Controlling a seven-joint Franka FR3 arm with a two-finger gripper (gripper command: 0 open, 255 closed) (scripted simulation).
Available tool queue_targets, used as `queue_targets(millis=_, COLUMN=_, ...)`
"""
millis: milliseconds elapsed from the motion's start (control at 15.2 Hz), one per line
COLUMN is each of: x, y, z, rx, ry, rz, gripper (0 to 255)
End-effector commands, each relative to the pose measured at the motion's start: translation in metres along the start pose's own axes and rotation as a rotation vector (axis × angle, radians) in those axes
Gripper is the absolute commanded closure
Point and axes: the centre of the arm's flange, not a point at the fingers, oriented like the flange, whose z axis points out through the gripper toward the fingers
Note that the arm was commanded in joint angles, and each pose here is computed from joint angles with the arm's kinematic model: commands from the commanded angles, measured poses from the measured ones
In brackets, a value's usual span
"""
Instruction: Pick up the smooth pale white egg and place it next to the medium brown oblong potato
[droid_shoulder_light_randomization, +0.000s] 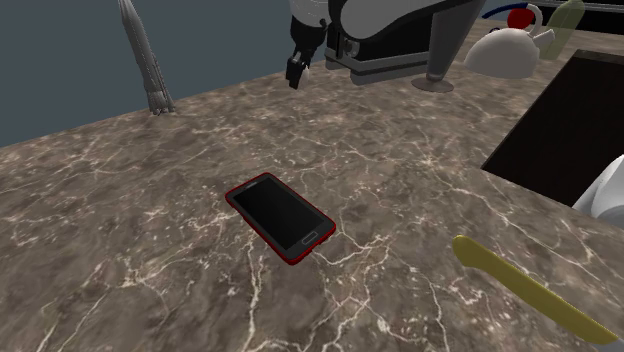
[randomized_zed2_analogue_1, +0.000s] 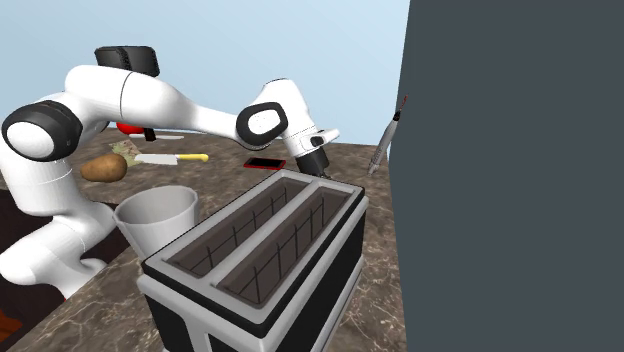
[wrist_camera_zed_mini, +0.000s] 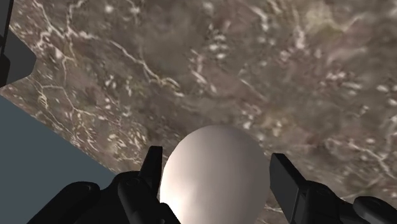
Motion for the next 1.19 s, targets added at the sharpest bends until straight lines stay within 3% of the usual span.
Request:
queue_targets(millis=0, x=0.0, y=0.0, z=0.0, rx=0.0, ry=0.0, rz=0.0, gripper=255)
queue_targets(millis=528, x=0.0, y=0.0, z=0.0, rx=0.0, ry=0.0, rz=0.0, gripper=255)
queue_targets(millis=1122, x=0.015, y=0.018, z=-0.041, rx=0.0, ry=0.0, rz=0.0, gripper=255)
